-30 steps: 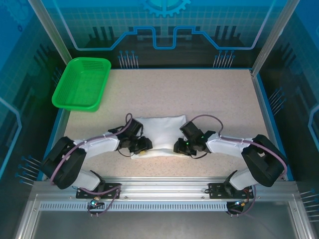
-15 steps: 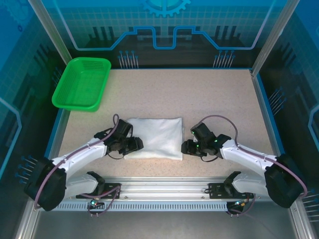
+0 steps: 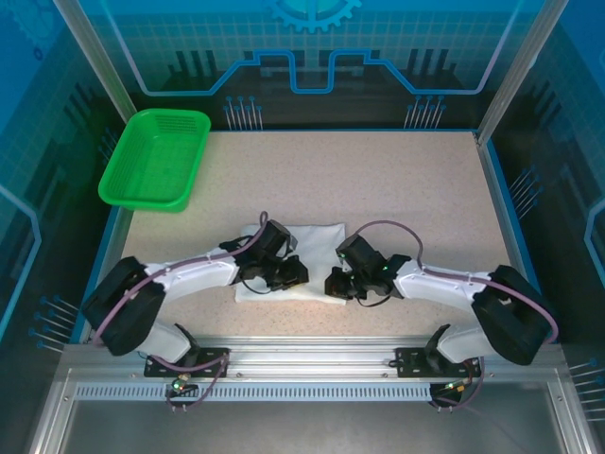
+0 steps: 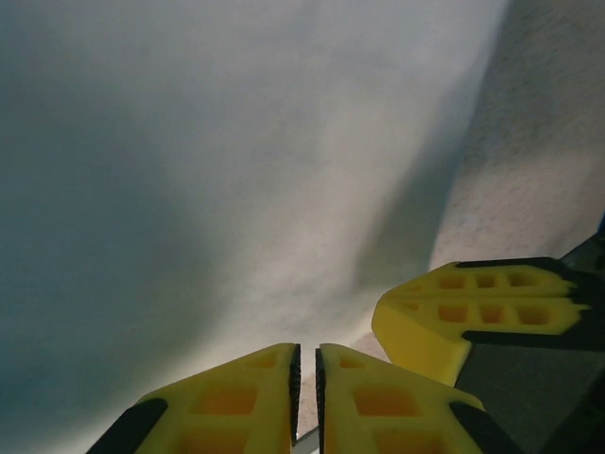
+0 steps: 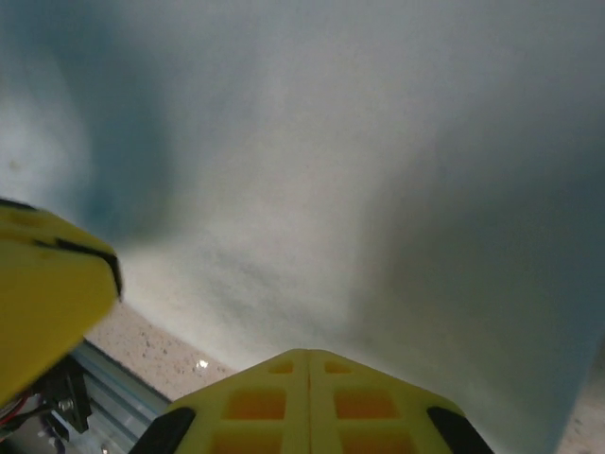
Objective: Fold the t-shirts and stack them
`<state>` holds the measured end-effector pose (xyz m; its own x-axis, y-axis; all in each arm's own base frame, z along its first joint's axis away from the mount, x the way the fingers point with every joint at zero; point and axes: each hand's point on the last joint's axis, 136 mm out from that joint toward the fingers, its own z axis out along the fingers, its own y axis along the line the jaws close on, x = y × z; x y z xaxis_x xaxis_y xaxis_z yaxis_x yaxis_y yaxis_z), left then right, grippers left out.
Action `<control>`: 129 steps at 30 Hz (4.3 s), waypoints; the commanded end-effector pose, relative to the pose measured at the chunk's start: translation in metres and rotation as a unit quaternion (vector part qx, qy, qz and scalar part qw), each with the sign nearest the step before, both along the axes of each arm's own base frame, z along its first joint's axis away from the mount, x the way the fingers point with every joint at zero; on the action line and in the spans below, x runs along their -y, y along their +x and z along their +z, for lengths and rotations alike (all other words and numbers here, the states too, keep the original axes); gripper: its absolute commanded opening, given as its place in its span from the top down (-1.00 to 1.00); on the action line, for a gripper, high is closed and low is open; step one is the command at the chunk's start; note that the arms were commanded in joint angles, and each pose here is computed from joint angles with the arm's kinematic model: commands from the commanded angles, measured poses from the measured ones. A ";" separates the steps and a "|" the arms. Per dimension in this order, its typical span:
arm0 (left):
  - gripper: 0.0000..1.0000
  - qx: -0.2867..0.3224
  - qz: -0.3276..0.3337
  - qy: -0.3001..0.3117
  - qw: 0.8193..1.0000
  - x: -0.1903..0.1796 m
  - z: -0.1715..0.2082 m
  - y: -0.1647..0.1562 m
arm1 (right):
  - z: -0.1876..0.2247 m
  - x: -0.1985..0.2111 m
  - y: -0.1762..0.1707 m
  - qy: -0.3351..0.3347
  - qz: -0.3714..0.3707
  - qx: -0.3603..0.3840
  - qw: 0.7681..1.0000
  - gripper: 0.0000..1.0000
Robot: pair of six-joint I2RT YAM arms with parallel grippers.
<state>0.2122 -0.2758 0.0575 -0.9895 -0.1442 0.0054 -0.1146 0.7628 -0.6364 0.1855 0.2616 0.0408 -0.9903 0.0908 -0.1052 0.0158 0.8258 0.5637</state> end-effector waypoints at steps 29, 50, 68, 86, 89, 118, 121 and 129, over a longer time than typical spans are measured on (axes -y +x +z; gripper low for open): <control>-0.31 0.128 0.119 0.172 0.969 -0.148 0.043 -0.032 | 0.043 0.096 0.062 -0.084 -0.056 0.071 0.992 -0.57; -0.81 0.200 0.146 0.089 0.965 -0.138 0.025 -0.014 | -0.025 0.070 0.105 -0.228 0.009 -0.015 0.973 -0.05; -0.82 0.199 0.149 0.079 0.965 -0.137 0.021 -0.014 | 0.026 0.166 0.205 -0.346 -0.061 0.056 0.934 1.00; -0.82 0.180 0.126 0.094 0.971 -0.127 0.013 -0.004 | 0.038 0.371 0.360 -0.442 -0.189 0.053 0.875 1.00; -0.82 0.173 0.120 0.101 0.972 -0.125 0.011 -0.002 | 0.047 0.395 0.373 -0.455 -0.210 0.069 0.863 1.00; -0.77 0.145 0.104 0.124 0.976 -0.119 0.001 0.006 | 0.053 0.470 0.394 -0.399 -0.304 0.099 0.859 0.02; -0.74 0.146 0.109 0.127 0.975 -0.122 0.003 0.005 | 0.082 0.464 0.394 -0.387 -0.325 0.117 0.855 -0.40; -0.97 0.227 0.177 0.110 0.951 -0.141 0.058 0.009 | 0.192 0.379 0.370 -0.292 -0.364 0.193 0.863 -1.00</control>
<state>0.2138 -0.1424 0.0846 -0.8346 -0.3638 -0.4137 -0.1326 0.8615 -0.4902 0.5582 -0.1795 0.1402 -0.6687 0.5021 -0.5483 0.6169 0.7864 -0.0322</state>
